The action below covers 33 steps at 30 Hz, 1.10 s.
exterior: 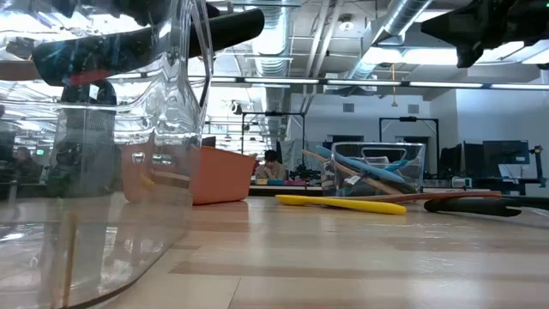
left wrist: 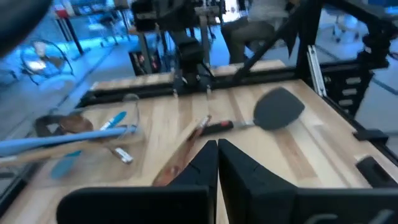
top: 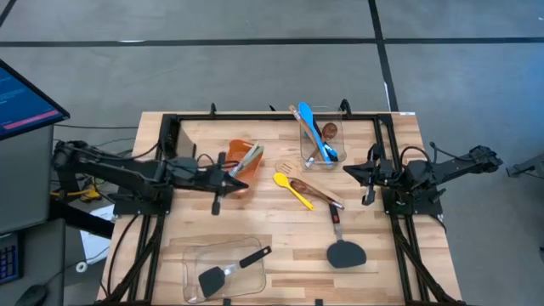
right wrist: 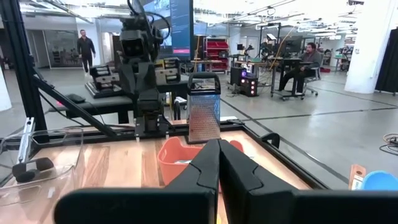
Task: Pick & Place Kitchen Items
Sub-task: Put the yellow serving spoon into the top transparent bin
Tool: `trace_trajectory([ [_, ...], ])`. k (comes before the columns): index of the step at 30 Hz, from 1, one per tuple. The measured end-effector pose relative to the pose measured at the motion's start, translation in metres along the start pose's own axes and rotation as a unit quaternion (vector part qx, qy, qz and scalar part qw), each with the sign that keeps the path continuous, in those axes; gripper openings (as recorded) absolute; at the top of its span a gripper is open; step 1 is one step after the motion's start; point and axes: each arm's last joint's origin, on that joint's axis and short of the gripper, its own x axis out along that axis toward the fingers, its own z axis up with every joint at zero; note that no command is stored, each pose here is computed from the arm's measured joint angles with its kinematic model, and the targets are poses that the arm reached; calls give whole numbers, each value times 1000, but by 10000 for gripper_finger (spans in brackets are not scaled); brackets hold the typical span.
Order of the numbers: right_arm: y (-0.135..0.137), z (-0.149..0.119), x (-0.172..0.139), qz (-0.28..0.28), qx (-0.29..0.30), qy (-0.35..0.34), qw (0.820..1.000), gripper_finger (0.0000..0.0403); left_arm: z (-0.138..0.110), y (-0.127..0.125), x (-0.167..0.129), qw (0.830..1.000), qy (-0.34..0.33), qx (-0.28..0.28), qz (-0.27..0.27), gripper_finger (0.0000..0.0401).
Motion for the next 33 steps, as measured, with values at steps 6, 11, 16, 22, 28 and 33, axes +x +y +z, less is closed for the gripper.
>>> trace_trajectory([
  [6, 0, 1, 0, 0, 2, -3, 1000, 1, -20, 11, -15, 999, -23, 19, 29, 1],
  [11, 0, 2, 0, -1, 18, -7, 1000, 1, -28, 23, -19, 996, -38, 42, 61, 1],
  [16, 3, 7, 5, -1, 44, -4, 999, 0, -27, 34, -19, 997, -62, 39, 39, 1],
  [22, 12, 19, 20, -3, 49, 26, 998, 0, -28, 39, -20, 997, -66, 37, 25, 1],
  [28, 27, 28, 52, -18, 14, 81, 996, 0, -27, 40, -20, 997, -69, 36, 28, 1],
  [33, 36, 22, 83, -42, -39, 184, 981, 0, -26, 41, -20, 996, -72, 37, 31, 1],
])
